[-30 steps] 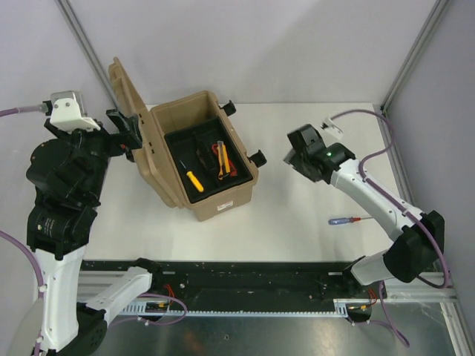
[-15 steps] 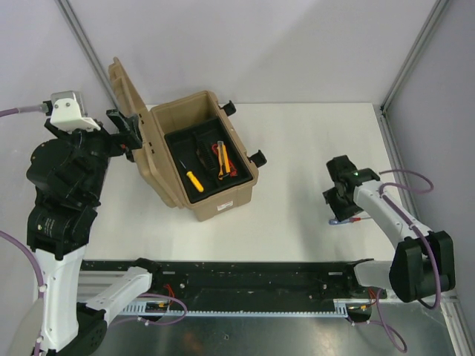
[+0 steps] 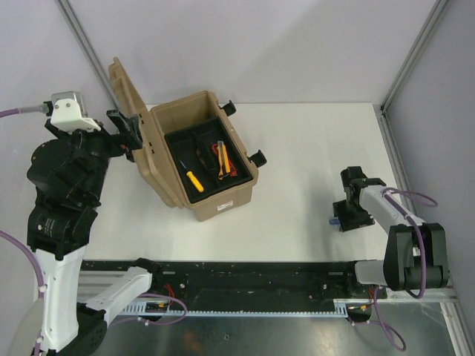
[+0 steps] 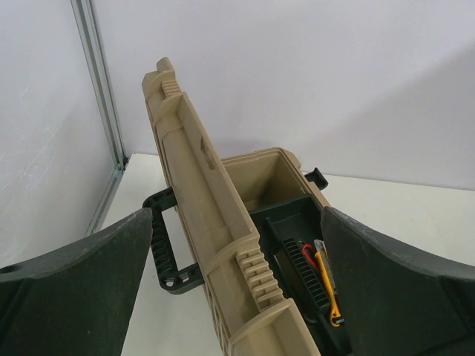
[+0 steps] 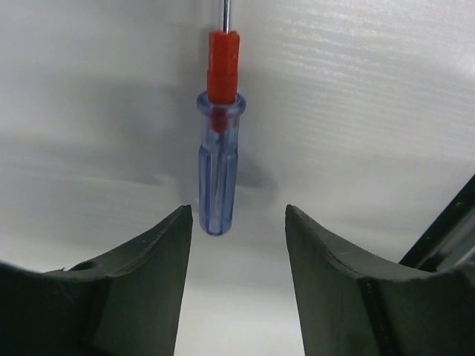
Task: Pack the tool kit
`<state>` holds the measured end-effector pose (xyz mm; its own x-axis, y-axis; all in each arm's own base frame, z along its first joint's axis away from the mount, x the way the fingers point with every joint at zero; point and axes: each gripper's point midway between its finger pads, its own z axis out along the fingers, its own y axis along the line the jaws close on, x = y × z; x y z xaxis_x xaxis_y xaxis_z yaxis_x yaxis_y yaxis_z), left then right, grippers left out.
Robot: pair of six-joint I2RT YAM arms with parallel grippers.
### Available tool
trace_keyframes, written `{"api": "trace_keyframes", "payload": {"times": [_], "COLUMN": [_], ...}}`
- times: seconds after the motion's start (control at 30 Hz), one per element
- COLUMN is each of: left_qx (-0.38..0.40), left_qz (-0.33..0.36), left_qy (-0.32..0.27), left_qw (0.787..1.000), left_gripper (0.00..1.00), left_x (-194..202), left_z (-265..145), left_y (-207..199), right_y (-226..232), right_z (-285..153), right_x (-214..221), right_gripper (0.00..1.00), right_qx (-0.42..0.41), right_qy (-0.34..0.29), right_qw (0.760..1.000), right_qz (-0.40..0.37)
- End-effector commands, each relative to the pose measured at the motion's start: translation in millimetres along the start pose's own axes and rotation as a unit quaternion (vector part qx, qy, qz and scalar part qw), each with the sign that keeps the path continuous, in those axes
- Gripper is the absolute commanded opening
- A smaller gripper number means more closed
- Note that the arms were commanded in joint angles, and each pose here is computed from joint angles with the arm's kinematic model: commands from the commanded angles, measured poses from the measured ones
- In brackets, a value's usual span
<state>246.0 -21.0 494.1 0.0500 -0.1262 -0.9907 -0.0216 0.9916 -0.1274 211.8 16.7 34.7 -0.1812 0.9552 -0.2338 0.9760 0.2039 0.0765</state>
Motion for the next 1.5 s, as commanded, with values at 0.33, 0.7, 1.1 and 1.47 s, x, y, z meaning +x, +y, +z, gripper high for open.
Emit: {"api": "trace_keyframes", "payload": {"times": [0.33,0.7,1.1,1.47], "left_qx": [-0.008,-0.005,0.006,0.014], "left_qz": [0.002,0.003,-0.004,-0.012], "left_qy": [-0.02,-0.019,-0.017,-0.022], "left_qw": [1.0,1.0,1.0,1.0], "left_gripper": [0.99,1.0,1.0,1.0], "left_x": [-10,-11,-12,-15], "left_z": [-3,-2,2,-2], "left_y": [4,2,-4,-6], "right_y": [7,24,156,192], "right_z": [34,17,-181,-325], "right_x": [2,-9,13,193], "right_gripper": [0.4,0.0,0.0,0.0], "right_qx": [0.017,-0.039,-0.358,-0.589], "right_qy": [0.021,-0.006,-0.182,-0.158], "right_qw": [0.999,0.999,0.889,0.605], "right_qz": [-0.02,-0.034,-0.219,-0.512]}}
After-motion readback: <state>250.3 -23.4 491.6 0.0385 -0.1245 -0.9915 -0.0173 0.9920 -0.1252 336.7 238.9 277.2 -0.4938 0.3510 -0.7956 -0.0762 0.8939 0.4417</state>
